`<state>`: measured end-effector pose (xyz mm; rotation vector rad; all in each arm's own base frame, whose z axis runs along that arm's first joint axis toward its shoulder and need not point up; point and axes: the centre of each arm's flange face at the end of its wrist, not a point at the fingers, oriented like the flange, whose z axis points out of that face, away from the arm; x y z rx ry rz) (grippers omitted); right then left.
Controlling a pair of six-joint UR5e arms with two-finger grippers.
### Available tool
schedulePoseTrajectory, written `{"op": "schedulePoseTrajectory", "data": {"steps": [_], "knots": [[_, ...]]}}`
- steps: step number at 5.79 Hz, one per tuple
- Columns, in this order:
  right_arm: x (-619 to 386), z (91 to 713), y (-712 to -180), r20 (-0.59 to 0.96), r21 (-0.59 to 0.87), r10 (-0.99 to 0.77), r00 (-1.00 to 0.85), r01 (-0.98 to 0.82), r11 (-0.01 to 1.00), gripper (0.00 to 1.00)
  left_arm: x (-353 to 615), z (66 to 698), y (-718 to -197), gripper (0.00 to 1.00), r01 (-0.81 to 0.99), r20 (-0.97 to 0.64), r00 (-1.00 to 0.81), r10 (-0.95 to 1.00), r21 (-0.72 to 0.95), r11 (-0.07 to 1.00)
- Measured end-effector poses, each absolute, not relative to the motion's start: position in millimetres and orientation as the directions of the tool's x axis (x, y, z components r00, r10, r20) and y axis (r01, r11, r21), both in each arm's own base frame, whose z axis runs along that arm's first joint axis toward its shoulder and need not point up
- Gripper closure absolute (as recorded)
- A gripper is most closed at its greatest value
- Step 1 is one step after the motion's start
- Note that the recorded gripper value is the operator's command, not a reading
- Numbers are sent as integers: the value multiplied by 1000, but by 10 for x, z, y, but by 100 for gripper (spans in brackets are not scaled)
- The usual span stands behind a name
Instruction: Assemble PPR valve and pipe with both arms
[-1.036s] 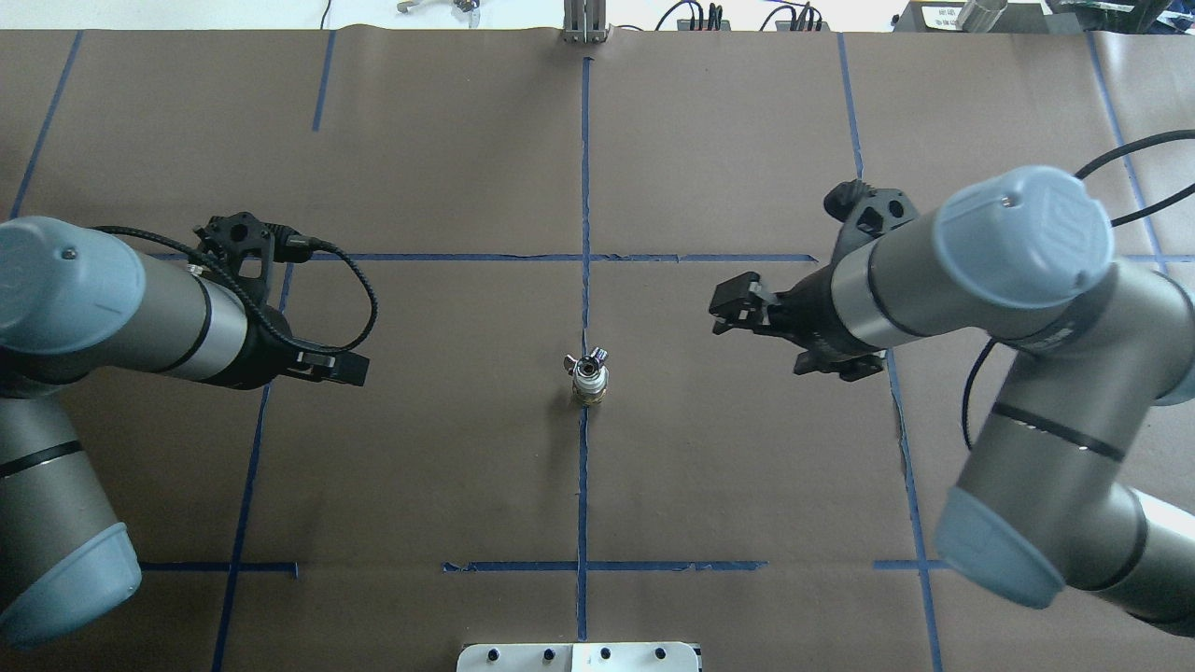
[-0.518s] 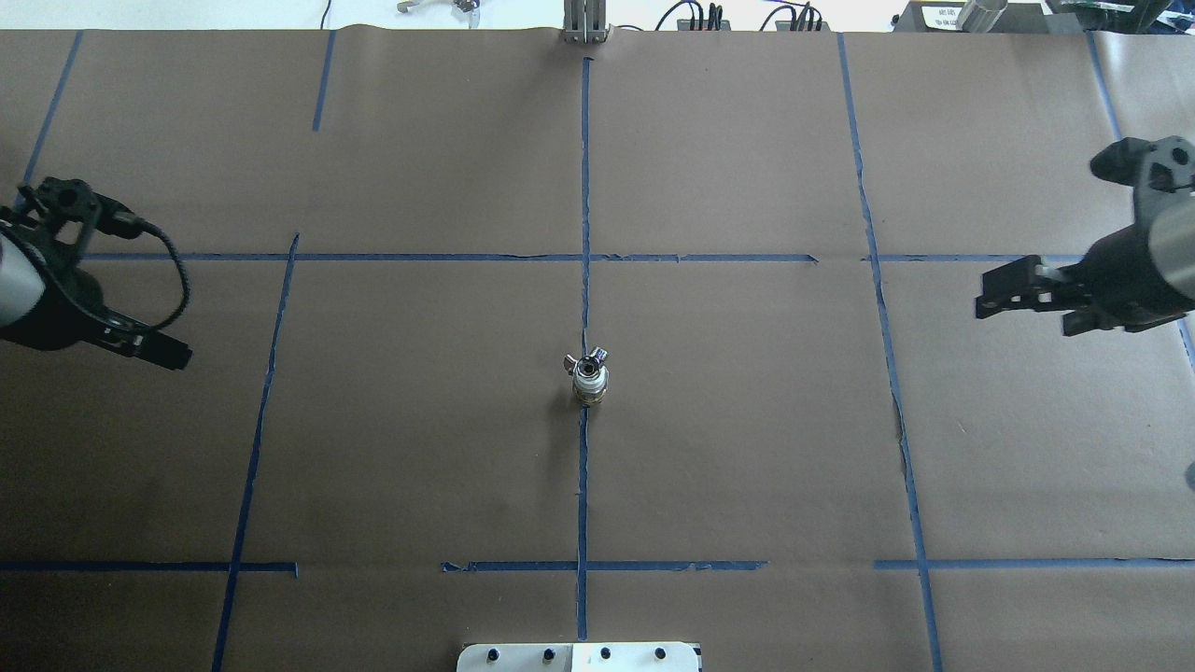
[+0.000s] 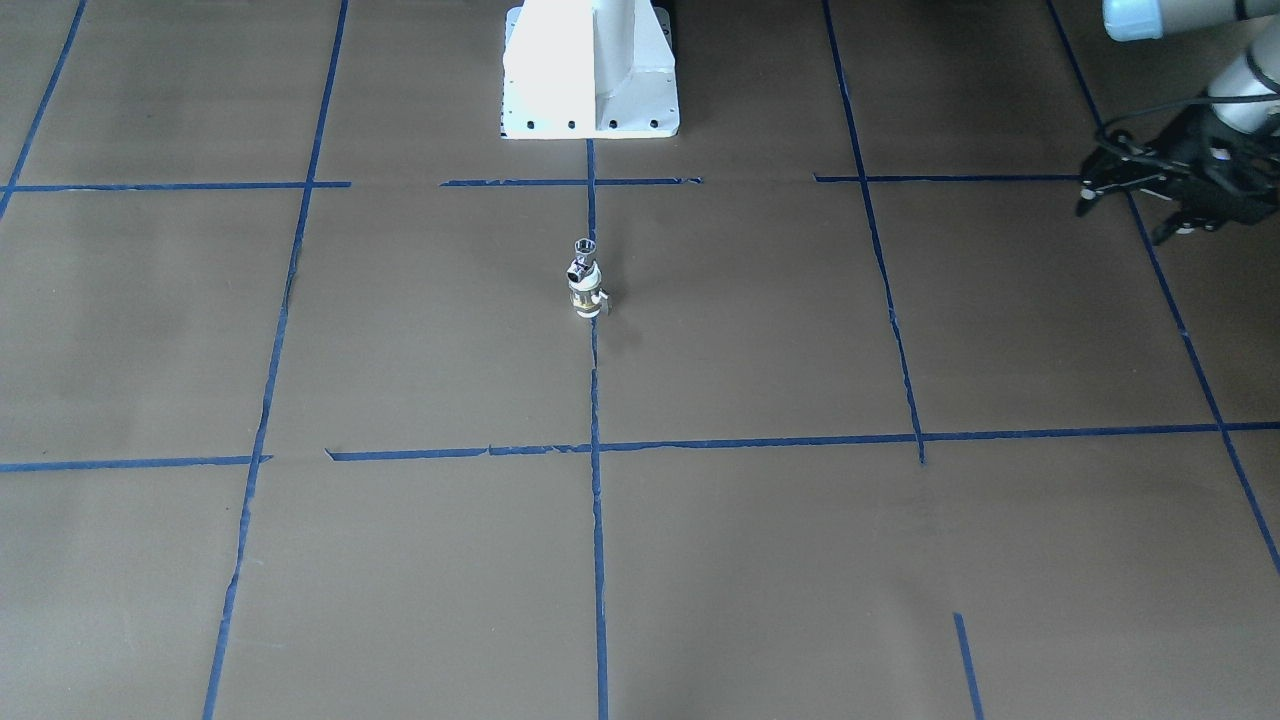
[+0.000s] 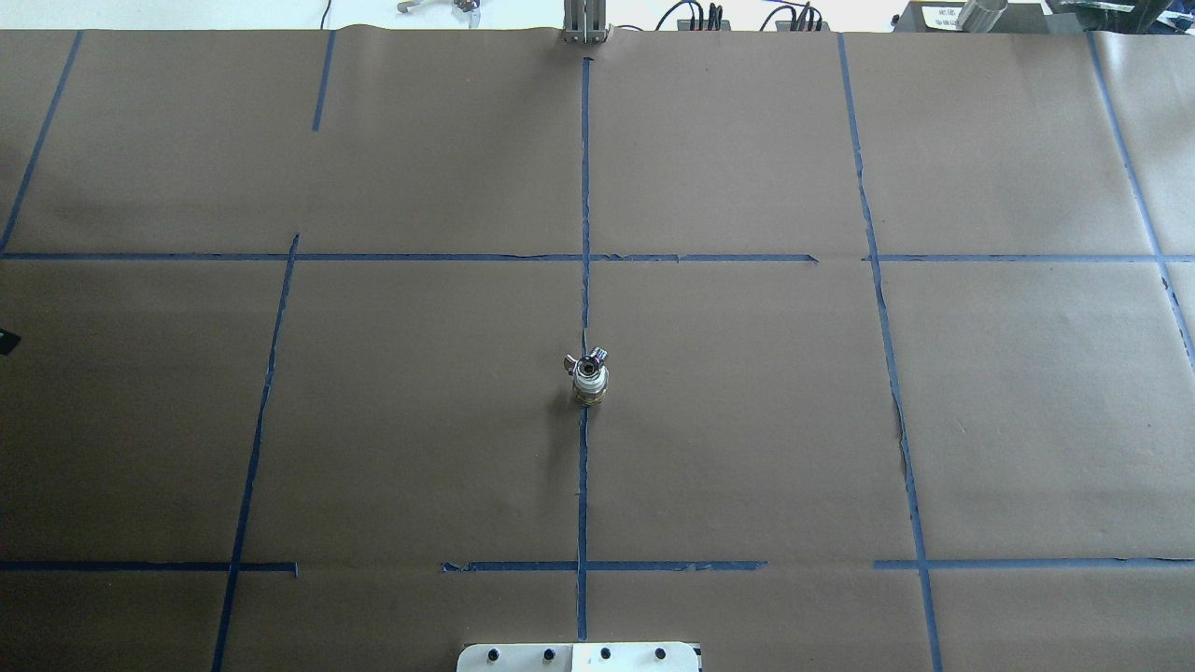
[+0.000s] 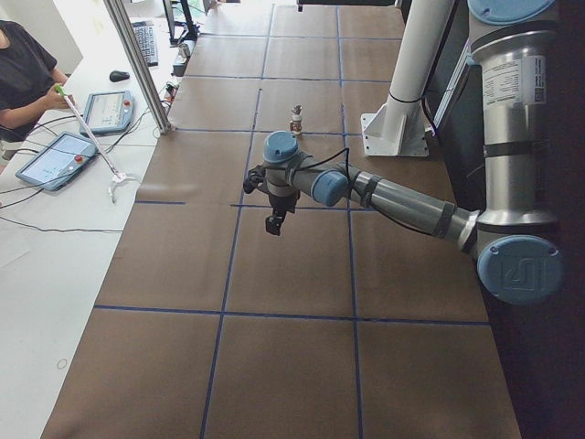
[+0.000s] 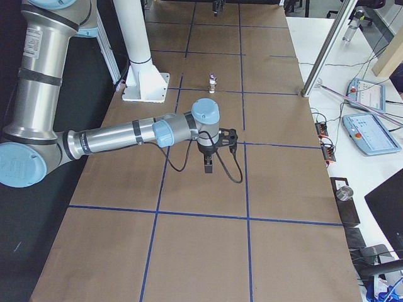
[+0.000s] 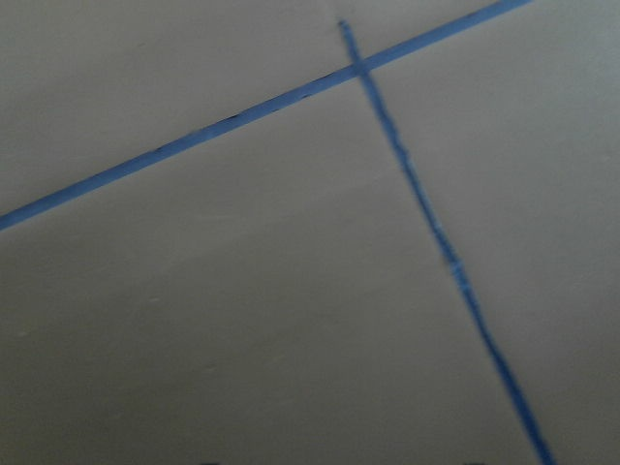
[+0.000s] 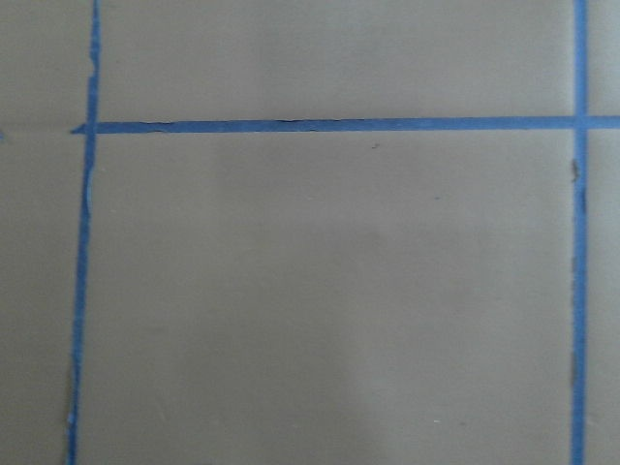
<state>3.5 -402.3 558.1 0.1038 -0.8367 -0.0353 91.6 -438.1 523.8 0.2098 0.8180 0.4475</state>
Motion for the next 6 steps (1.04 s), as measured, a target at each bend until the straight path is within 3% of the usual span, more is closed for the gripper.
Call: {"op": "schedulePoseTrajectory", "data": {"steps": [2,6], "knots": [[542,6143,-3914,745,124,-107,658,20,992,0,304,5967,-4477,0,-313,-677,563,473,355,881],[757,6325,-3760,739,124,-209,641,175,977,0,-138,6301,-4274,0,-182,-739,611,284,218,959]]}}
